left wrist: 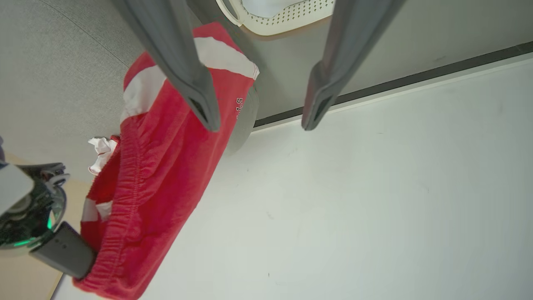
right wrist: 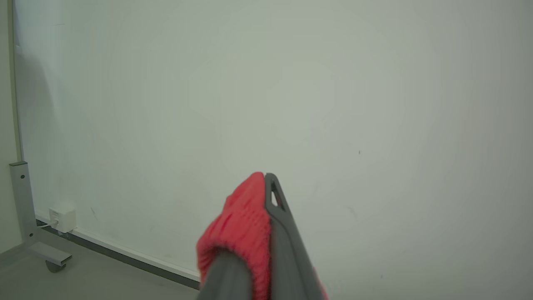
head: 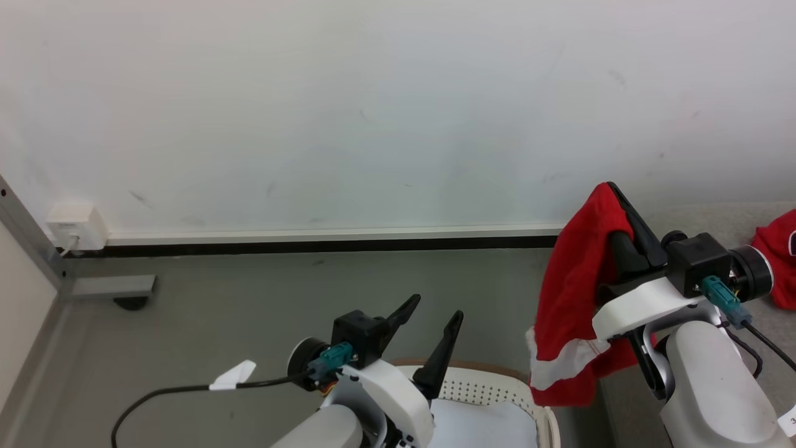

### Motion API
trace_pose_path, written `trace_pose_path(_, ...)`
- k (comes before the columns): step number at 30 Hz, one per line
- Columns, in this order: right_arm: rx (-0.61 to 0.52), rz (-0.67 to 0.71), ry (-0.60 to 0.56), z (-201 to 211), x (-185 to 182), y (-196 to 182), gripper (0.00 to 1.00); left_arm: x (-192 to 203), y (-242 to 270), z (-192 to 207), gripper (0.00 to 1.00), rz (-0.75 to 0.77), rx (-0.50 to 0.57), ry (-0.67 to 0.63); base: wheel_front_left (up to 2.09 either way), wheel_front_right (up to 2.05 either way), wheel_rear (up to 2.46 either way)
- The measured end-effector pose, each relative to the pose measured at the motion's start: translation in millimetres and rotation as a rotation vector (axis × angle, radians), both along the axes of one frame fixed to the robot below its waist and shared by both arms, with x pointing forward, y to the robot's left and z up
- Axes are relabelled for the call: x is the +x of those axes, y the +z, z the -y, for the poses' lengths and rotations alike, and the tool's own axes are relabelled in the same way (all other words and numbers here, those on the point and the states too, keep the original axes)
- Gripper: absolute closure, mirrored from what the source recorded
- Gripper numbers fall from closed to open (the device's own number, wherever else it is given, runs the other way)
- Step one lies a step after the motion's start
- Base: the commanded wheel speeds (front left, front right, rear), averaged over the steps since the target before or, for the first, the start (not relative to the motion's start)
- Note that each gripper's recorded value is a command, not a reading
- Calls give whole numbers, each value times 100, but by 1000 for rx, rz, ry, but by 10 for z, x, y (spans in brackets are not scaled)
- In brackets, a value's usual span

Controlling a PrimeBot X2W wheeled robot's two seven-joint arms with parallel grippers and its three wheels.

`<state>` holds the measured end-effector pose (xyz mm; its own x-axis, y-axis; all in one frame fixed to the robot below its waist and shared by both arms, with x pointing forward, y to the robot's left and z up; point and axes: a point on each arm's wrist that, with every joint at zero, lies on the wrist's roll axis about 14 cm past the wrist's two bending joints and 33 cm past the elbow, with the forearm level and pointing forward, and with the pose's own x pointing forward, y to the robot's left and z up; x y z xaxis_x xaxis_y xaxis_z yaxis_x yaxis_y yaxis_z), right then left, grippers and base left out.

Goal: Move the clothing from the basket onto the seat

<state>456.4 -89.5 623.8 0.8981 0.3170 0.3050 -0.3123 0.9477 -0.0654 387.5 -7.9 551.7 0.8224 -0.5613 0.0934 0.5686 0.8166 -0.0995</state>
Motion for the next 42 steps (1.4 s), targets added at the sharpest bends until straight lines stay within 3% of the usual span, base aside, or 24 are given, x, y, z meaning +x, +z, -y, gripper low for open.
trace_pose_path(12,-1,2,-95,385,-57,-1,100,3,13,300,0,12,-9,-89,0,0,0)
trace_pose_path(31,3,12,-314,1261,-398,24,100,-190,-4,1106,0,5,-19,-329,0,0,0)
trace_pose_path(42,0,9,-363,1449,-432,3,100,-230,-53,1253,0,-8,-25,-378,0,0,0)
